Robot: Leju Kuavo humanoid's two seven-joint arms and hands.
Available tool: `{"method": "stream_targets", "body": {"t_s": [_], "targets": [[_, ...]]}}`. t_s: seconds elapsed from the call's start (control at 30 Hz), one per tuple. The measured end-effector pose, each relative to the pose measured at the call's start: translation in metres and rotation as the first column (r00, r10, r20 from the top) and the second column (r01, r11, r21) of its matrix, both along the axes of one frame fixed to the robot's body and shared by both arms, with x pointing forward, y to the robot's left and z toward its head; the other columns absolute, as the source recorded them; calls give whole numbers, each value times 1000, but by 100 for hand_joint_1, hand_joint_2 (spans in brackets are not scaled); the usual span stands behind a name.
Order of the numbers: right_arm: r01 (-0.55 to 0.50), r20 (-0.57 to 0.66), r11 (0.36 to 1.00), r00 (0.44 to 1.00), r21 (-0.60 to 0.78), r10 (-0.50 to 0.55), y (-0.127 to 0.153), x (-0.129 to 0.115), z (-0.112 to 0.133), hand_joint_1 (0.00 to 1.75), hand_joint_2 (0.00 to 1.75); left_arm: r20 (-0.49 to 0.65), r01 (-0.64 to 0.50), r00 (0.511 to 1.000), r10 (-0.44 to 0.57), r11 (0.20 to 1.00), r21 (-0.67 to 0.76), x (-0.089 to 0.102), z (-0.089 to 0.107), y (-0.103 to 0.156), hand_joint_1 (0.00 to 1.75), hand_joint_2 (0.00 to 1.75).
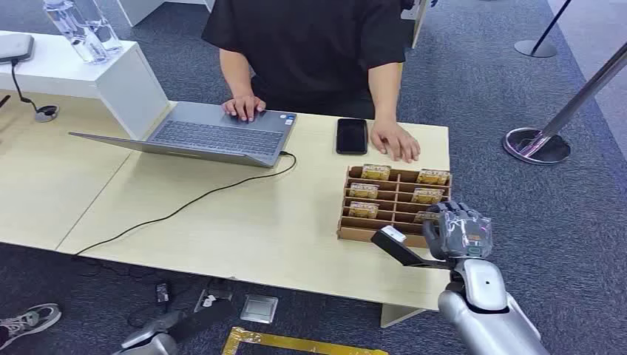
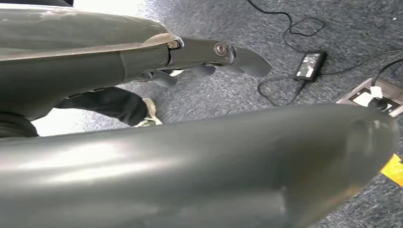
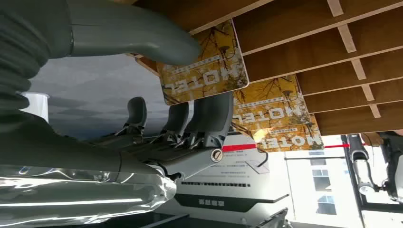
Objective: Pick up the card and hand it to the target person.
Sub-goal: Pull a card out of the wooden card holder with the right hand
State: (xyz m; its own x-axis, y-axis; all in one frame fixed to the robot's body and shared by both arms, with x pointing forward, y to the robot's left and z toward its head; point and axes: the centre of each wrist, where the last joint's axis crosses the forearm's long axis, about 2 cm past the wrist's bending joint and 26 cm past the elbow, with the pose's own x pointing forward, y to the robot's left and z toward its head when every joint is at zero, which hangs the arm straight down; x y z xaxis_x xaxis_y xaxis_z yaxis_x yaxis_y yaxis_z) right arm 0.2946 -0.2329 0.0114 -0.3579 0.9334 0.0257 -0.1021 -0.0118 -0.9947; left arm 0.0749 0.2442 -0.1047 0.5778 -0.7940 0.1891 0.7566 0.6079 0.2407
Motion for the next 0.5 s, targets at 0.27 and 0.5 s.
{"method": "stream_targets", "body": {"t_s": [0.27,0.5], "targets": [[-2,-1,1000,1000,1,2,2,0,0,135,175,14,3,1000,-3,1000,-13,0,0,0,0,131],[-14,-1,1000,1000,6,14,3,1,1,154,175,51,7,999,-5,1000,-25,1,0,0,0,175]]}}
